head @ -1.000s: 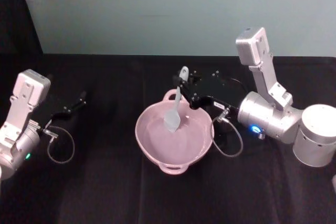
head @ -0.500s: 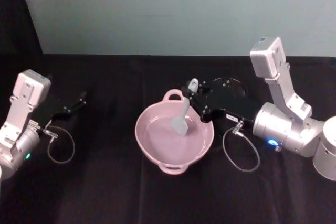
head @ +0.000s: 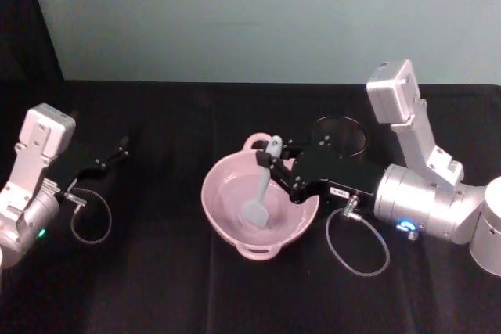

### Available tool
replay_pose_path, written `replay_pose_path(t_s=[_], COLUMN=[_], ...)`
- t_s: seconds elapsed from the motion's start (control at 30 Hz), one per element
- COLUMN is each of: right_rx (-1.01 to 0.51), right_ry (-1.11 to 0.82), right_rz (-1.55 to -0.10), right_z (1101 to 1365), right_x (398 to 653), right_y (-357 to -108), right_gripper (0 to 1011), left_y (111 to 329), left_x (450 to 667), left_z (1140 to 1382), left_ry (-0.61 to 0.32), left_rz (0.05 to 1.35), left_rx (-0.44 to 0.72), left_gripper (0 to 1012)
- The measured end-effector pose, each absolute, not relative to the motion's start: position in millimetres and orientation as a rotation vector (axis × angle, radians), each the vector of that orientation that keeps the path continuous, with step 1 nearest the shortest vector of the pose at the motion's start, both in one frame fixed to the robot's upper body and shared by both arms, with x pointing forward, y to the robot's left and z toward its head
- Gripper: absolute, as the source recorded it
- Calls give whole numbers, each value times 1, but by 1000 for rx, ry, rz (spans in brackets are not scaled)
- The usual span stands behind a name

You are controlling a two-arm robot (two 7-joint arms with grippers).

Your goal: Use the one hand to pick up the spoon and stir the clear water in the bowl.

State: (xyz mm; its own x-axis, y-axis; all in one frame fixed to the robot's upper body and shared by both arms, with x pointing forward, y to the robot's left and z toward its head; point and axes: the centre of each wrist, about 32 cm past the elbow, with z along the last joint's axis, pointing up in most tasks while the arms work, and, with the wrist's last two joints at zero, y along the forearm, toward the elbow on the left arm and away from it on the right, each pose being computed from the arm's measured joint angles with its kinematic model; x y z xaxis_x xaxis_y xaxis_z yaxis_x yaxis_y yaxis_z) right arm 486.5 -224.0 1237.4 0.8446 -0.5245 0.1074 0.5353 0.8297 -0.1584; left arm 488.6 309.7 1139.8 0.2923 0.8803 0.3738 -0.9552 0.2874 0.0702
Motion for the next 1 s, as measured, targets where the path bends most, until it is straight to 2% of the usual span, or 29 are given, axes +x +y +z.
replay_pose_path(t_s=[0.3,0.53,0.77,1.0], right_rx=[-164,-157,-167,-186], right_ry=[-67,-86,-105,-122], right_rz=[-541,-593,-659,-705], right_z=[1236,1232,1232,1236], right_x=[493,512,527,530], right_y=[-205,-193,-197,-211], right_gripper=[121,120,120,120], left_y=[310,310,310,310], left_x=[489,489,489,489], left_z=[1140,1140,1140,1140], left_ry=[-285,-285,-285,-285], left_rz=[1248,1248,1248,1248], left_rx=[304,304,304,304], left_gripper=[1011,1011,1011,1011])
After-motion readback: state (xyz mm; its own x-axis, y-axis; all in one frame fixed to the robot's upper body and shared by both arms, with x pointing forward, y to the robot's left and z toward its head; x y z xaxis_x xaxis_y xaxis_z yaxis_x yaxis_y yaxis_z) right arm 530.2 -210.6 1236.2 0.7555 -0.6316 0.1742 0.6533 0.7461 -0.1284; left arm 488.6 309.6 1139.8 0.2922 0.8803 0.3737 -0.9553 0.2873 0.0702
